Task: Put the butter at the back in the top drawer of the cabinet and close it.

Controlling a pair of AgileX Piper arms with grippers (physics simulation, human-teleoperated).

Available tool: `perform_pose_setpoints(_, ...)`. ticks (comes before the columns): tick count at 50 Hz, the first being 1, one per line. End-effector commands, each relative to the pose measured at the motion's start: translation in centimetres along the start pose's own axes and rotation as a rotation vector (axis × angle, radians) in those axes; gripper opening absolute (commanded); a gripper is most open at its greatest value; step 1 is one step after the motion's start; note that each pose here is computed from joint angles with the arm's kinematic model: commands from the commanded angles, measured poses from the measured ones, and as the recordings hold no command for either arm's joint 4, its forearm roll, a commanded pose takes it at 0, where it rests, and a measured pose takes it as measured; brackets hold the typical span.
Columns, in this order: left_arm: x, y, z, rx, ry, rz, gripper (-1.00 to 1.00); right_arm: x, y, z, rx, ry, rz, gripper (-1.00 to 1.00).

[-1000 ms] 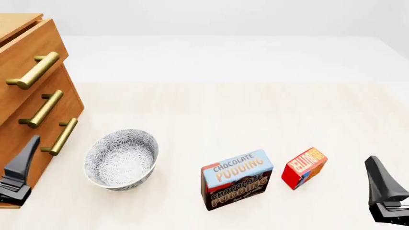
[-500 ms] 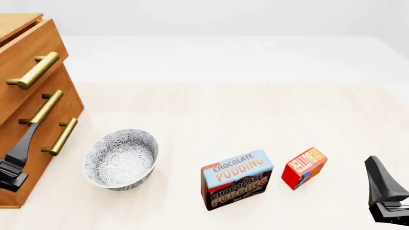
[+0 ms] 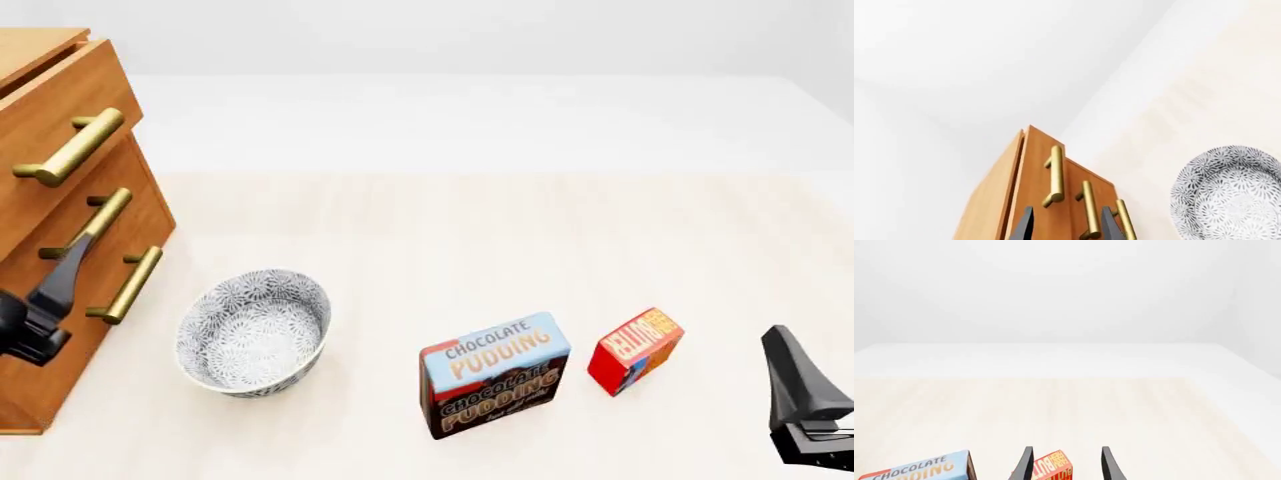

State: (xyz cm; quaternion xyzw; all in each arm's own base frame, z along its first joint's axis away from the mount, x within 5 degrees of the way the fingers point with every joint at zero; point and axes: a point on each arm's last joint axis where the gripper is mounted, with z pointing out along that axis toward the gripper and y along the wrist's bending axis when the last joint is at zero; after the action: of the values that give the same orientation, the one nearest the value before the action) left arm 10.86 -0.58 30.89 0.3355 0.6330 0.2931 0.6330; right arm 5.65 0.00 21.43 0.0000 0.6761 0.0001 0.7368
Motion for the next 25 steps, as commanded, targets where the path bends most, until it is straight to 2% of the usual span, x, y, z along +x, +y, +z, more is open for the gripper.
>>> perform_pose_setpoints(1,-0.3,0.31,0.64,0.0,-0.005,0.046,1.0,0.0,0.0,0.0,0.0,0.0,0.0,1.0)
perform_pose_setpoints(25,-0.19,-0.2,1.34,0.009,-0.02,0.107,1.0,0.0,0.0,0.0,0.0,0.0,0.0,1.0)
